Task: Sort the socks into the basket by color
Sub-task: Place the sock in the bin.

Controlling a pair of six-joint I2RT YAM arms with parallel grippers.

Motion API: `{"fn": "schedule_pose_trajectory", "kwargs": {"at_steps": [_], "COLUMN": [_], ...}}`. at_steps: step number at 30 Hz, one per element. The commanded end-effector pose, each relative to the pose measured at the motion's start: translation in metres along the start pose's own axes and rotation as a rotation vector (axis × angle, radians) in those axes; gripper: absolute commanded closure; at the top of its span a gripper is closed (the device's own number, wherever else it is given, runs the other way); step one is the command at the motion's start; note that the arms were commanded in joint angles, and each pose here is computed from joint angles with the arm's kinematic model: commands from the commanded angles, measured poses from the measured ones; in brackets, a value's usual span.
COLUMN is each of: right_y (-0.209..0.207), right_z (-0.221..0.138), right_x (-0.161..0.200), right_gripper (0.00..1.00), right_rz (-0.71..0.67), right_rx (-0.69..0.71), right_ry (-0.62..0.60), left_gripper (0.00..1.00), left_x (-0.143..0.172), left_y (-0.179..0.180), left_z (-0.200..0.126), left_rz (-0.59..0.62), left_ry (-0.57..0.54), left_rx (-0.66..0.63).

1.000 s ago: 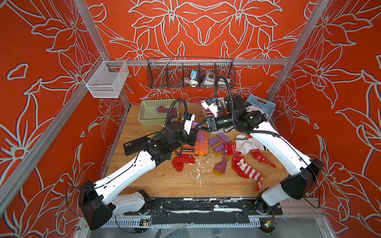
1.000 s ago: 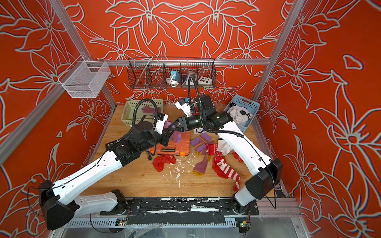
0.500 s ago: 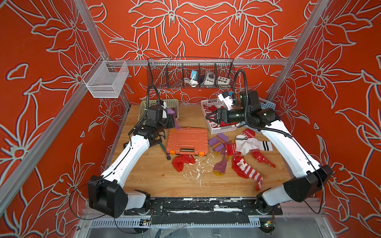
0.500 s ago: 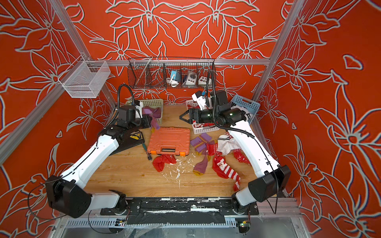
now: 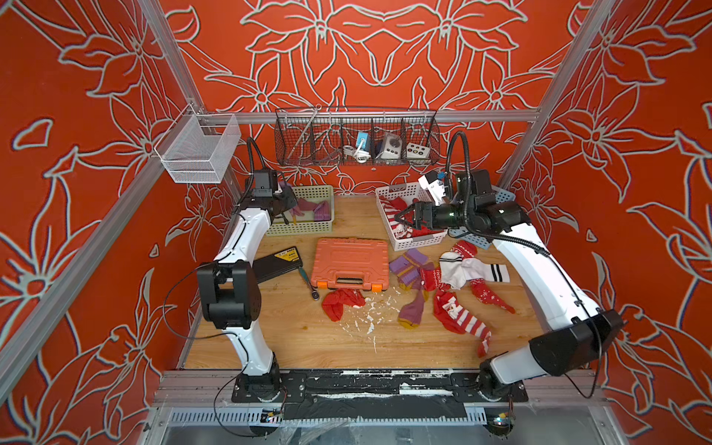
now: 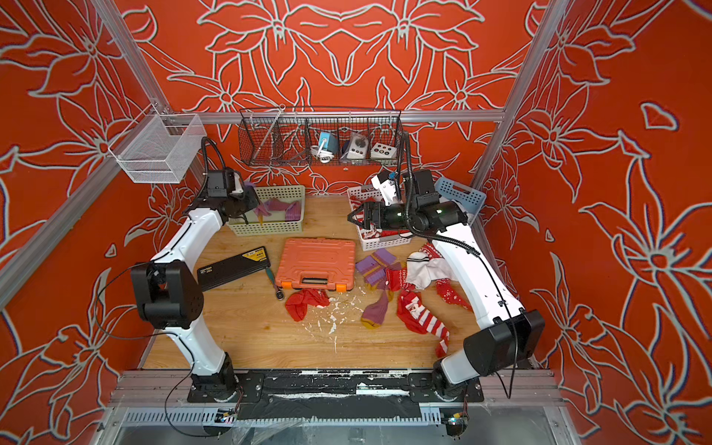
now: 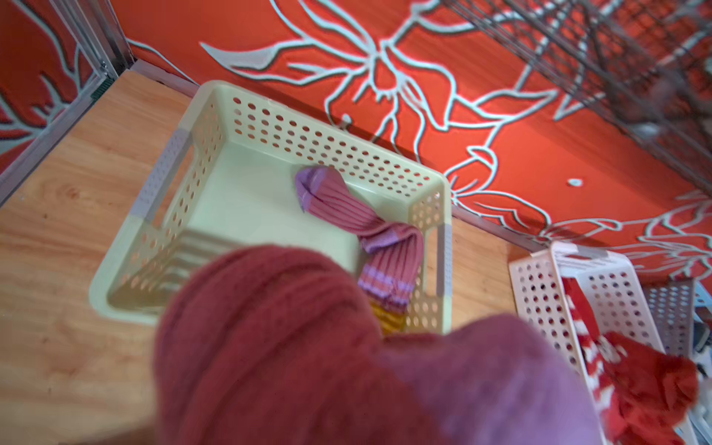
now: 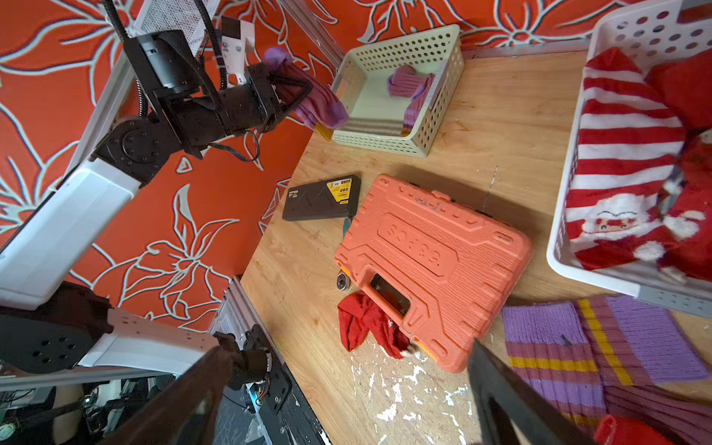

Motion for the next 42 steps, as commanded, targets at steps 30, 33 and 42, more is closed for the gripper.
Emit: {"fn": "schedule_pose_trajectory", "kwargs": {"at_steps": [30,33,42], "right_y": [-0.062,-0.062,-0.061], "right_z": [0.01,0.011,0.013], "right_x": [-0.022,-0.021,-0.015], "right_gripper": [0.02,0.02,0.02], "right_rz": [0.091,0.095,0.104], "right_rx": [0.066,0.061,0.041], "right_ry": [0.025,0.024,0.012], "left_gripper": [0.47,0.47,0.47], "left_x": [-0.028,-0.029,-0.024], "left_y": [0.031,0.031,0.024], "left_z": [0.098,0.088,0.084], "left_rz": [-0.013,-0.015,-0.021], "left_ry": [0.027,0.016,-0.012], "left_rx": [-0.041,-0.043,0.021]}}
Point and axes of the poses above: each gripper's point midway between its finger pads, its own z axis out along the fingers, its own y axis along the line the jaws close on, x = y × z, the point moved 3 cm from there along -z, back along the fingers, and after that the axes turned 3 degrees about -z, right-handed, at the moved point
